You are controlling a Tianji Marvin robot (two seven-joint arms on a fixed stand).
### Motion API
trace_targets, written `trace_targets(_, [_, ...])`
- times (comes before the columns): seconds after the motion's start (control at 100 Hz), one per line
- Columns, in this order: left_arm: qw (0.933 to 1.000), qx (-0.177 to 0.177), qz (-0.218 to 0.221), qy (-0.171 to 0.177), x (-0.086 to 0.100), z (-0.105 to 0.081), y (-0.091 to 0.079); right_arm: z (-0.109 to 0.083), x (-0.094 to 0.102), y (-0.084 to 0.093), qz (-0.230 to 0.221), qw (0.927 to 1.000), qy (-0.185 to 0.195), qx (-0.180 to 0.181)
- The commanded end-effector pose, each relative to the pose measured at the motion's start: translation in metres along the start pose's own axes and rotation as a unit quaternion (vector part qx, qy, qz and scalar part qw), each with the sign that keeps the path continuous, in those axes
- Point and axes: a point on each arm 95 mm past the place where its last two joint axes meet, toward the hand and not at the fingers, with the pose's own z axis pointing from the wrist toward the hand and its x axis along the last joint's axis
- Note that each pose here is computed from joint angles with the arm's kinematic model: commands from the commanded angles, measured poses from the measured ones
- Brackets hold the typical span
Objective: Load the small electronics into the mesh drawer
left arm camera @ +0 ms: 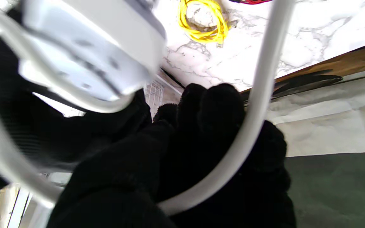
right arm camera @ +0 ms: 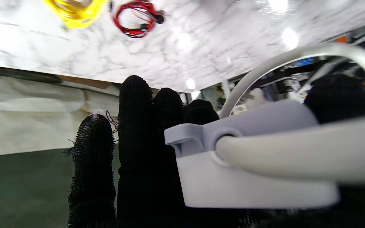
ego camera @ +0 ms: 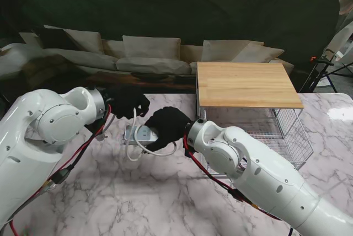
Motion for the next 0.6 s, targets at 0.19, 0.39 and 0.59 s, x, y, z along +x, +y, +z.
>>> trace_targets(0.19, [0.9996, 0.004, 0.029, 0.004, 0.019, -0.013, 0.003, 0.008, -0.011, -0.003, -0.026, 0.9978, -0.061, 0.010])
trace_targets(0.39, [0.9991, 0.009, 0.040, 0.000, 0.030, -0.010, 0.003, 0.013, -0.004, -0.005, -0.042, 0.9974, -0.057, 0.012])
trace_targets(0.59, [0.9984, 0.011, 0.053, -0.013, 0.029, -0.010, 0.000, 0.015, -0.004, -0.009, -0.042, 0.9982, -0.040, 0.016])
